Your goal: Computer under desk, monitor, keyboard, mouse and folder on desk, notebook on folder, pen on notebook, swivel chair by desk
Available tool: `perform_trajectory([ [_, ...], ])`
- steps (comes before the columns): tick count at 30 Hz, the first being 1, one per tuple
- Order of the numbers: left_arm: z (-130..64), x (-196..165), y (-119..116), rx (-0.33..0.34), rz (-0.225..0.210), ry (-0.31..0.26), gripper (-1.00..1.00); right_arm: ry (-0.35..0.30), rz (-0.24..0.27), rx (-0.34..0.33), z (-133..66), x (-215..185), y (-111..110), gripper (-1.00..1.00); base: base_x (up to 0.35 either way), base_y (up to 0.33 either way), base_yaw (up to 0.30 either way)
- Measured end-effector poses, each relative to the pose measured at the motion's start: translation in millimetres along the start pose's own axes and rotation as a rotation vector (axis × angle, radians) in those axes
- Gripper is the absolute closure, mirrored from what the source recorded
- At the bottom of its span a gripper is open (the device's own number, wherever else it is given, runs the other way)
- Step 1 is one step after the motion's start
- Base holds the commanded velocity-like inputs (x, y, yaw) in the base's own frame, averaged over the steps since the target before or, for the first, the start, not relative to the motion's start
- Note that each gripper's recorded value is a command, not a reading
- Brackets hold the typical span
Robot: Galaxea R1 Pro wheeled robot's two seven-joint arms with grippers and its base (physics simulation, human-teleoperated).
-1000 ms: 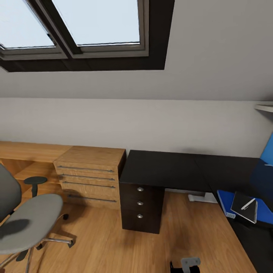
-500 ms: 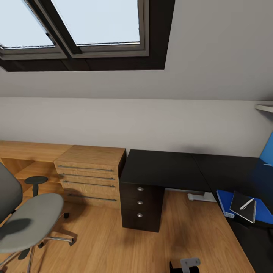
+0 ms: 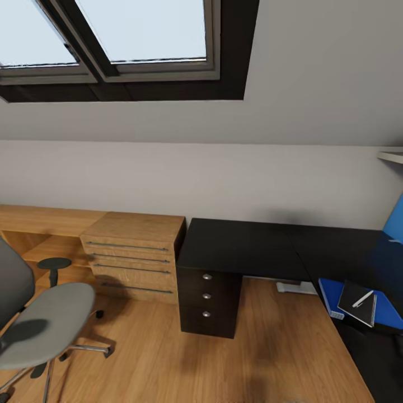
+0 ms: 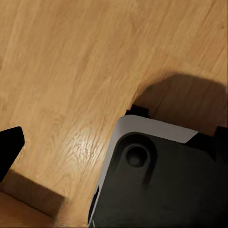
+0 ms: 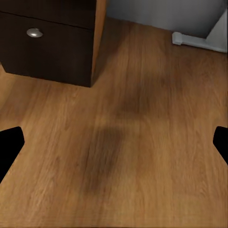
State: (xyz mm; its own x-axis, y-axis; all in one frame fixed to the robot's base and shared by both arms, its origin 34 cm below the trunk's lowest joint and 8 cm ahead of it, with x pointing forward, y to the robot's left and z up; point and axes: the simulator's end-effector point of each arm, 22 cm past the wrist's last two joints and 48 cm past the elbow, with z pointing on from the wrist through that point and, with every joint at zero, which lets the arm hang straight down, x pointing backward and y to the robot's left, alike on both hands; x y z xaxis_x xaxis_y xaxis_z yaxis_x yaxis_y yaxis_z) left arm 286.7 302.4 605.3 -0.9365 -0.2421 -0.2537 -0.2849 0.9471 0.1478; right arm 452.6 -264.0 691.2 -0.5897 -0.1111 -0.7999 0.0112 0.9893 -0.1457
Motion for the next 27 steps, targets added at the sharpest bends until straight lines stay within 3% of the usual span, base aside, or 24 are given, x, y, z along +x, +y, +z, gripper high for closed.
perform_trajectory([
  [3,-2.6,0,3,-0.007,0.01,-0.037,-1.0,-0.088,0.022,0.01,-25.5,4,-9,-1.0,0.0,0.0,0.073],
  [6,-5.3,-2,4,-0.009,0.008,-0.053,-1.0,-0.131,0.027,0.011,-42.2,7,-14,-1.0,0.0,0.0,0.091],
  [7,-7.8,-19,3,-0.007,-0.014,-0.134,-1.0,-0.178,0.037,0.012,-49.0,1,-16,-1.0,0.0,0.0,0.1],
  [8,-9.5,-24,4,-0.007,-0.022,-0.16,-1.0,-0.184,0.037,0.011,-50.5,0,-17,-1.0,0.0,0.0,0.112],
  [10,-16.9,-47,3,-0.004,-0.056,-0.274,-1.0,-0.183,0.035,0.014,-53.1,1,-20,-1.0,0.0,0.0,0.147],
  [11,-34.4,-70,4,-0.016,-0.099,-0.459,-1.0,-0.179,0.032,0.016,-55.1,3,-22,-1.0,0.0,0.0,0.184],
  [16,-72.6,-105,22,-0.042,-0.151,-0.729,-1.0,-0.173,0.029,0.014,-59.6,3,-23,-1.0,0.0,0.0,0.215],
  [18,-83.9,-113,24,-0.041,-0.163,-0.792,-1.0,-0.172,0.029,0.014,-61.1,3,-23,-1.0,0.0,0.0,0.24],
  [21,-92.5,-117,25,-0.04,-0.172,-0.83,-1.0,-0.171,0.029,0.014,-63.3,2,-24,-1.0,0.0,0.0,0.248],
  [27,-93.7,-116,17,-0.029,-0.177,-0.828,-1.0,-0.17,0.028,0.014,-63.3,3,-24,-1.0,0.0,0.0,0.238],
])
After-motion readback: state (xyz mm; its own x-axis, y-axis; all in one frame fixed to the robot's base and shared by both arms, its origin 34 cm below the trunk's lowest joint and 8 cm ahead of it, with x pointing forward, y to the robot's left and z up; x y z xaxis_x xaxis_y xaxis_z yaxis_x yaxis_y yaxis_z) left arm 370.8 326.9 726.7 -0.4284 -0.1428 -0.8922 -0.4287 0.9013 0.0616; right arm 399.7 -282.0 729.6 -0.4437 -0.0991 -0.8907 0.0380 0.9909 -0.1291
